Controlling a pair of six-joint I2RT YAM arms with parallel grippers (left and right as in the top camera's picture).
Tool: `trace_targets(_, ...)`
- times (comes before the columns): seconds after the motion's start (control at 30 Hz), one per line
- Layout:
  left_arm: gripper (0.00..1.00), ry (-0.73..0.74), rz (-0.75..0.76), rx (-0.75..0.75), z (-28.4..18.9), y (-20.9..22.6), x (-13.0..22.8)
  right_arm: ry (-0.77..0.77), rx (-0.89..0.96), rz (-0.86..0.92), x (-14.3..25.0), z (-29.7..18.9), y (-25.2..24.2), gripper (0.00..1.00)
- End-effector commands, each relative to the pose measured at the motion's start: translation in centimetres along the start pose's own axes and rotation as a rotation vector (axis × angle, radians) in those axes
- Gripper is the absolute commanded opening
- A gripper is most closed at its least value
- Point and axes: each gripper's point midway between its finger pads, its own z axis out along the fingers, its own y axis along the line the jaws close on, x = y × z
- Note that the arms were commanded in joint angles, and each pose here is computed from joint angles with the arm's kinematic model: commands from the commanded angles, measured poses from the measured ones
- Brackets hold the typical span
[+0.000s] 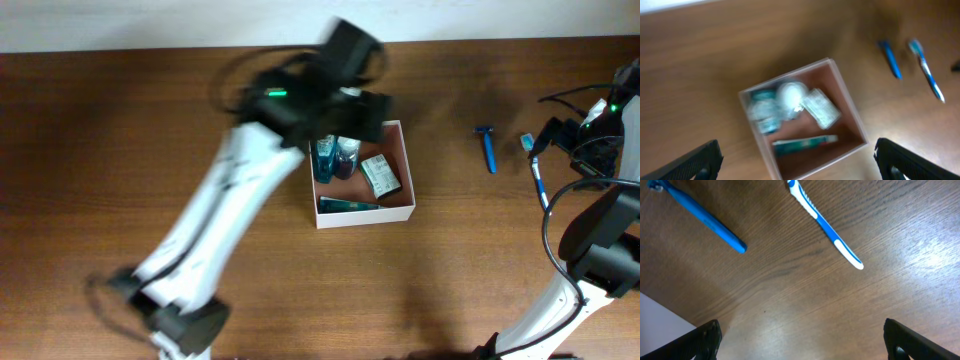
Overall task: Pack container
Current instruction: 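Withdraw the left gripper to the left and hover the right gripper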
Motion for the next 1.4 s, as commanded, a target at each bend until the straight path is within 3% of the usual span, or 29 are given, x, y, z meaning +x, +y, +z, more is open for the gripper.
trace_targets(0.0, 0.99, -0.114, -0.128, -0.135, -6.5, 6.0, -1.1, 0.0, 0.009, 0.009, 0.0, 0.0, -0.3, 0.99)
trace_targets(0.23, 0.99, -0.025, -0.318, -0.328, -9.8, 14.9, 2.5, 0.001, 0.009, 0.009, 0.0, 0.1, -0.3, 0.99)
trace_targets(0.6, 0.99, 0.164, -0.563, -0.482, -6.7, 22.4, 7.8, 0.001, 0.006, 0.009, 0.0, 0.1, -0.2, 0.99)
trace_targets(0.9, 0.99, 0.274, -0.578, -0.522, -2.4, 24.1, 11.2, -0.048, -0.009, 0.012, -1.2, 0.0, 0.1, 0.99)
trace_targets(1.13, 0.99, 0.331, -0.577, -0.529, -0.2, 24.3, 13.3, 0.102, -0.158, 0.028, 2.3, -0.3, 2.6, 0.99)
trace_targets(1.37, 0.99, 0.337, -0.577, -0.53, -0.1, 24.3, 13.5, 0.094, -0.214, -0.061, 4.2, -3.1, 3.5, 0.99)
